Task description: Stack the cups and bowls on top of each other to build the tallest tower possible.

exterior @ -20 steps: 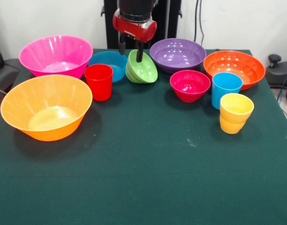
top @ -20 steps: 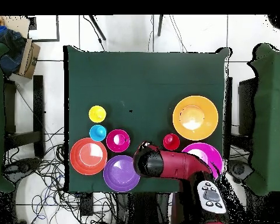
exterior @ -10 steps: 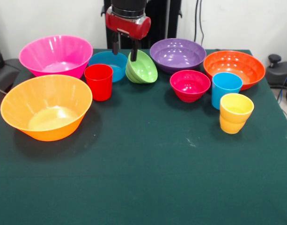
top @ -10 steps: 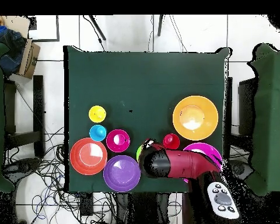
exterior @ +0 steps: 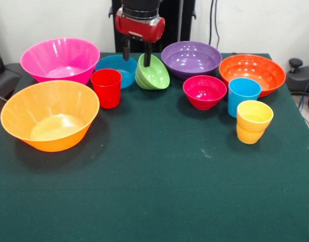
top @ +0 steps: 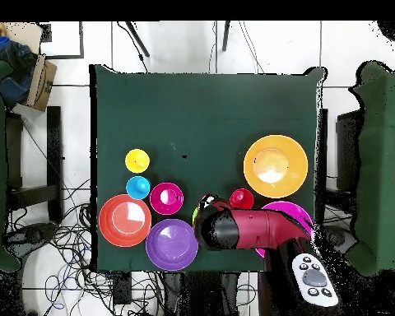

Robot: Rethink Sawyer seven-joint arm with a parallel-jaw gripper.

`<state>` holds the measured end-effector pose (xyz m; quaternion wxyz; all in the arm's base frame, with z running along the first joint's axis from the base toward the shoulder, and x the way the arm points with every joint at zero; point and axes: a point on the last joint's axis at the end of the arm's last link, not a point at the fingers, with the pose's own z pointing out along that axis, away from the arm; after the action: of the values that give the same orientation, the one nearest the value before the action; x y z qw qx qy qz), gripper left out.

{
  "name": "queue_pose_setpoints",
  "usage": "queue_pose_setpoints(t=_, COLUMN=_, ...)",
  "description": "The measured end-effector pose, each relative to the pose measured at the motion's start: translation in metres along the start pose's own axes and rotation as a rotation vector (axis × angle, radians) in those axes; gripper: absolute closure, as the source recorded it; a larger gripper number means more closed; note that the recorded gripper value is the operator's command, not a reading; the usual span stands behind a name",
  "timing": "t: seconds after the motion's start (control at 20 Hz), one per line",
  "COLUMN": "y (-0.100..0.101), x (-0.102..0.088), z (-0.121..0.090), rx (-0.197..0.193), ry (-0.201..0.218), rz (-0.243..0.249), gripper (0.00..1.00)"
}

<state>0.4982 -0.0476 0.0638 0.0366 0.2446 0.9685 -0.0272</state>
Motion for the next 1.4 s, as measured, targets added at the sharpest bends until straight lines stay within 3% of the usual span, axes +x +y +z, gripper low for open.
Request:
queue_pose_setpoints(t=0.95, y=0.007, x=0.003, z=0.0, rx=-0.002, ry=-0.001, rz=-0.018, gripper=0.0)
queue_pose_setpoints(t=1.4, y=0.024, x=0.011, z=-0.002, rx=-0.005, ry=-0.002, rz=-0.057, gripper=0.0)
